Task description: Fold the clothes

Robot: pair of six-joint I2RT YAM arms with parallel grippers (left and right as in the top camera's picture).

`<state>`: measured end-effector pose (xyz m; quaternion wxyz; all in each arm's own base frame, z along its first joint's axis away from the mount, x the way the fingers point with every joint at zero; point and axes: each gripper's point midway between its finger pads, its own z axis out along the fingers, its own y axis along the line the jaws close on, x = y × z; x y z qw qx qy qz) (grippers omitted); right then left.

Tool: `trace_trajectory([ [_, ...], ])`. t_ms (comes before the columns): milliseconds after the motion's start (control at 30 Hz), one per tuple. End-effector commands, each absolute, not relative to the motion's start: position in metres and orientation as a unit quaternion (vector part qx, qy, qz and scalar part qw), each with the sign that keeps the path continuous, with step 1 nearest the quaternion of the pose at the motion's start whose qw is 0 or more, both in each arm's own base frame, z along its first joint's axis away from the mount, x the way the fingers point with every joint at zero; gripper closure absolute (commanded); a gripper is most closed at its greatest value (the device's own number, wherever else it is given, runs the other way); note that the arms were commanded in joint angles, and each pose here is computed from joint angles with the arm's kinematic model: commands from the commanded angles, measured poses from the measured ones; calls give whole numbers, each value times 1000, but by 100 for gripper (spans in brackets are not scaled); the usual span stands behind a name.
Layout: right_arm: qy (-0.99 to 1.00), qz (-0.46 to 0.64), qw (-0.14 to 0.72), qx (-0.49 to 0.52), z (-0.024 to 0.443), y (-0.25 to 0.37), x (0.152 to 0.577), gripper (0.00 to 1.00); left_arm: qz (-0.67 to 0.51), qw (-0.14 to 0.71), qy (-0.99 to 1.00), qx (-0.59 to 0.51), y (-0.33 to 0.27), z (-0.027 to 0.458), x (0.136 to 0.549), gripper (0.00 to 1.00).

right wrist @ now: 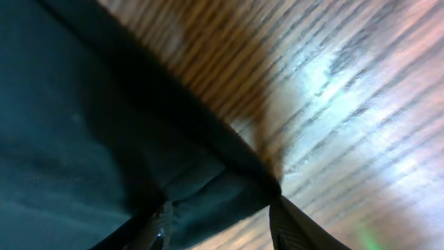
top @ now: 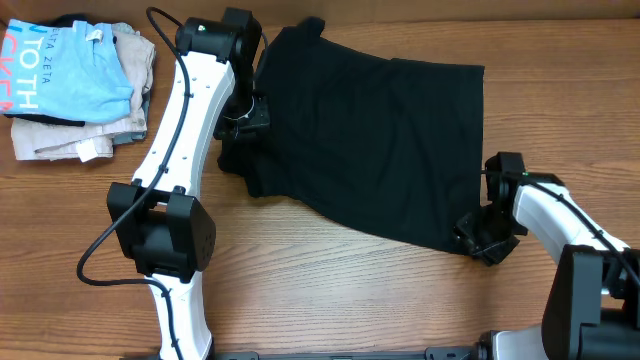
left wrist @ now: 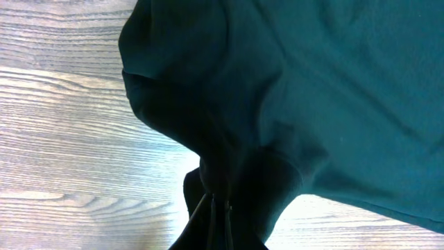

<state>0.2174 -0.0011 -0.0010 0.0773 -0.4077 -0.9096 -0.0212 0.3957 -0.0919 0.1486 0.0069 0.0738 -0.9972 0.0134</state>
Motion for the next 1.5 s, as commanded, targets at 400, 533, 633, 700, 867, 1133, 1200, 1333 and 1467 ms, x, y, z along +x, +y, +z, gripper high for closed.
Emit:
trace_trajectory([
  [400,-912,-25,48,-407,22,-8,230,96,5,26,-995,95,-89,153,382,96],
  [533,-921,-30,44,-385,52,-6,221,96,-20,54,-994,94,-80,155,367,96],
  [633,-921,-31,43,-385,67,-5,208,96,-21,51,-994,92,-75,157,368,96],
  [700,-922,-32,40,-385,75,-4,202,96,-12,52,-993,103,-73,158,368,96],
  [867,-922,-35,28,-385,87,-3,194,96,3,52,-993,106,-75,162,365,96],
  [1133,-921,-46,-68,-381,90,-14,239,96,-7,-32,-994,102,-76,174,392,96],
  [1200,-918,-57,-103,-379,93,-15,257,96,3,-64,-992,106,-79,175,409,96],
  [1333,-914,-74,-165,-363,102,-18,287,96,25,-132,-985,106,-86,182,443,96],
  [1467,-906,-87,-220,-350,113,-21,315,96,48,-202,-973,103,-97,194,476,96],
])
